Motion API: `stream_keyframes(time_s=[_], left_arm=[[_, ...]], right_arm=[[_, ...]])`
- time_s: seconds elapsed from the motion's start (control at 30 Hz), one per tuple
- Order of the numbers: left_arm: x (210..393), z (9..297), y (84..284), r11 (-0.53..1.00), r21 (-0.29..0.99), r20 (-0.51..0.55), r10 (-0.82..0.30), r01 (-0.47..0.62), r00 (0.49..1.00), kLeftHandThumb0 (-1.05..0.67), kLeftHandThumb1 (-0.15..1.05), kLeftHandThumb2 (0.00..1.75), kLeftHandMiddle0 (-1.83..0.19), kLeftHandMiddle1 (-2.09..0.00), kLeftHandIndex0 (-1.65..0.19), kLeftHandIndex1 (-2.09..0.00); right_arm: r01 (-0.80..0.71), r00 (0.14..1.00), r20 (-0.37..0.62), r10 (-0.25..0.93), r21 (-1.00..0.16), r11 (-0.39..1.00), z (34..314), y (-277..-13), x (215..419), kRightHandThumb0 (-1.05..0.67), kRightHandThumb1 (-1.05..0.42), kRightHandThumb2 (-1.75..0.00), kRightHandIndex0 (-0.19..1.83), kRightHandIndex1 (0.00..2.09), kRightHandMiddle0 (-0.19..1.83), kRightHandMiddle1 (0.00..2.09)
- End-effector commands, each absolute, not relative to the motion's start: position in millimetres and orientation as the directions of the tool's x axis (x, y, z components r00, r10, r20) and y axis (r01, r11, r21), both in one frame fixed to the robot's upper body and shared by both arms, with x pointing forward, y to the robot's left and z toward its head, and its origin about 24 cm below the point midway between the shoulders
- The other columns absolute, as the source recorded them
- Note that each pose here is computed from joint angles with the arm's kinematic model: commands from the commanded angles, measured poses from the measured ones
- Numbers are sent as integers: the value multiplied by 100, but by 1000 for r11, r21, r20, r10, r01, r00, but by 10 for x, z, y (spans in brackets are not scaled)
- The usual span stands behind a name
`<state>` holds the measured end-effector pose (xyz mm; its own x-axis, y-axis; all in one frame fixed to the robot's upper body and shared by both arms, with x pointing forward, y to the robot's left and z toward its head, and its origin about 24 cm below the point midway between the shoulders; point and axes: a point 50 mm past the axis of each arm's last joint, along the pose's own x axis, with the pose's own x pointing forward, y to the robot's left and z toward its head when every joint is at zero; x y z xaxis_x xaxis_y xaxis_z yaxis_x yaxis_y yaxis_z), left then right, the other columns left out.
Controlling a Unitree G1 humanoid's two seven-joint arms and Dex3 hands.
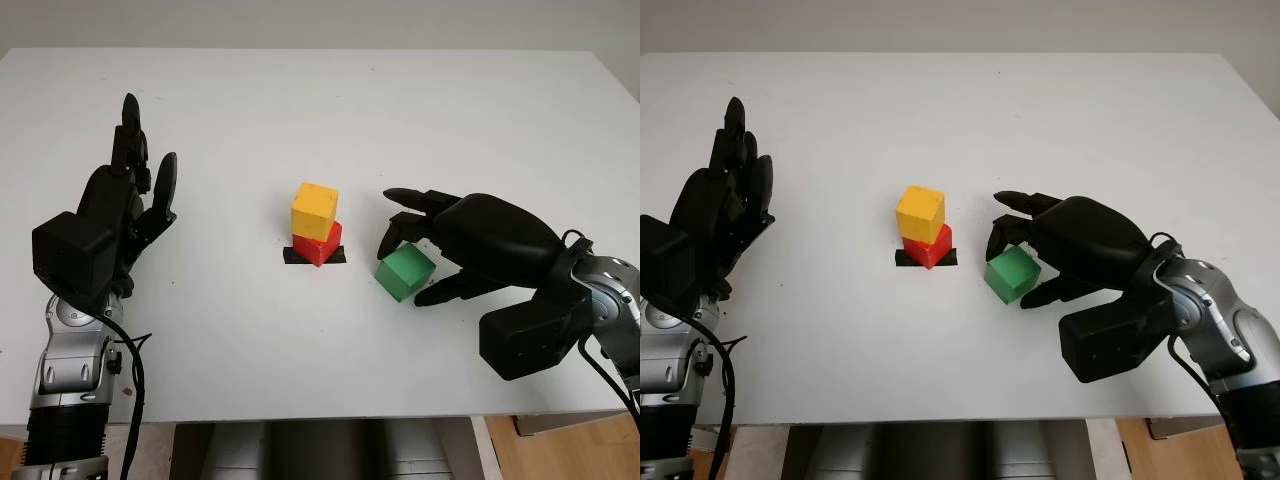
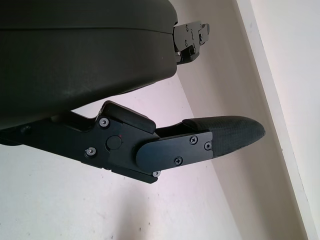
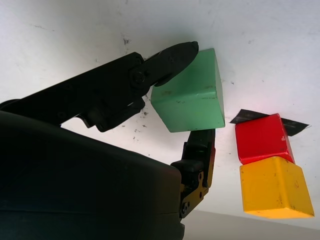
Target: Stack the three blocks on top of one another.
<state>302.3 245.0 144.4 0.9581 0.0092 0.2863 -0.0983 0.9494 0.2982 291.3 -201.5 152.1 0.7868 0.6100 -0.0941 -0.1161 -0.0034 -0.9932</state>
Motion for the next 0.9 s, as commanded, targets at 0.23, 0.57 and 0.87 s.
stream_keyframes(time_s=[0.23, 0.57, 0.87], left_arm=[[2995, 1435, 2456, 945, 312, 297, 4, -101, 955, -77, 105, 61, 19, 0, 19, 0], [3011, 1411, 2451, 944, 313, 292, 12, -107, 956, -78, 105, 59, 19, 0, 19, 0], [3017, 1399, 2444, 940, 322, 278, 18, -111, 960, -77, 105, 58, 19, 0, 19, 0]], right_arm=[[-81, 774, -74, 629, -997, -16, 1544, -2003, 2928, -32, -88, -6, 23, 7, 38, 127], [10, 767, 37, 640, -999, 46, 1767, -2008, 2947, -27, -95, -6, 28, 7, 28, 144], [8, 807, 192, 558, -949, 315, 2148, -2109, 3083, -24, -92, -5, 29, 6, 45, 117]])
